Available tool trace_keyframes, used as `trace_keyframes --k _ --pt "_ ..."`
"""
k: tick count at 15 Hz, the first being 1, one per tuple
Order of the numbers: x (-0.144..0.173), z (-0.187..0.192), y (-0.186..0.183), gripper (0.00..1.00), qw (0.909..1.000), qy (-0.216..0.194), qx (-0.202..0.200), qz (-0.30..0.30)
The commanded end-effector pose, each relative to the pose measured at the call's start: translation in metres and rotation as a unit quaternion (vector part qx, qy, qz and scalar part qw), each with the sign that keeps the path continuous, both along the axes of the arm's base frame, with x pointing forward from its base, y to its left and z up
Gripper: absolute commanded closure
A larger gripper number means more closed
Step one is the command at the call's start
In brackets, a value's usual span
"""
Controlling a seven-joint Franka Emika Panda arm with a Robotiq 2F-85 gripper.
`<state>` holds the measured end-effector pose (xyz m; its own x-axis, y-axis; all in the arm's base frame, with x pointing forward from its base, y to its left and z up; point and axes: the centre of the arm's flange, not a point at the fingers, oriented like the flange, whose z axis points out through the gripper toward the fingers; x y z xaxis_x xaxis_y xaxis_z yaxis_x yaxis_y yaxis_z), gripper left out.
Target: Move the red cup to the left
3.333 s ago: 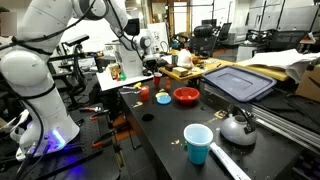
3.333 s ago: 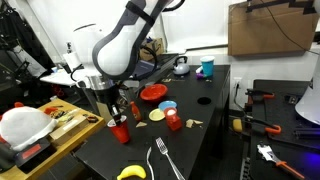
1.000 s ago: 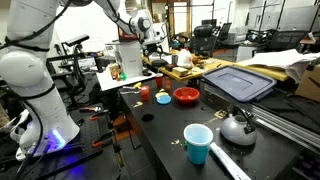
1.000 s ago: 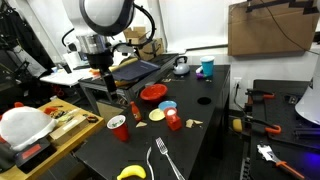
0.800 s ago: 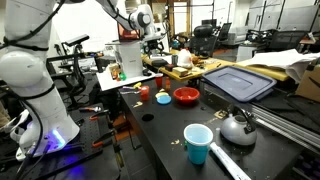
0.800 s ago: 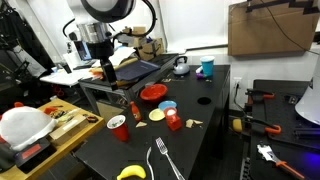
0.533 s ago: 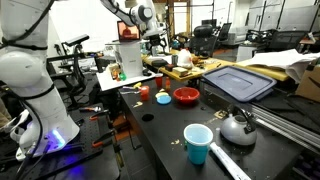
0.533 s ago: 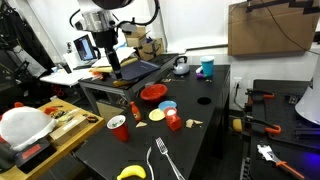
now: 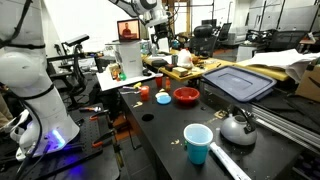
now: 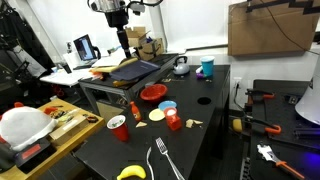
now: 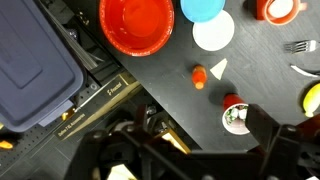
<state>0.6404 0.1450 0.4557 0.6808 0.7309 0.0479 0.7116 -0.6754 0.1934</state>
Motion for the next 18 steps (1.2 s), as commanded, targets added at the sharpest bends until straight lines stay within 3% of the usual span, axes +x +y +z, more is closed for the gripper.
trace_keyframes --k 1,8,18 --pt "-0.019 0.019 -0.026 0.00 0.9991 0.004 -0.004 -0.042" --pt "-0.024 0.061 -0.074 0.00 0.9923 -0.015 -0.009 -0.122" --pt "-0.034 0.102 -0.124 0.00 0.9663 -0.027 0.009 -0.256"
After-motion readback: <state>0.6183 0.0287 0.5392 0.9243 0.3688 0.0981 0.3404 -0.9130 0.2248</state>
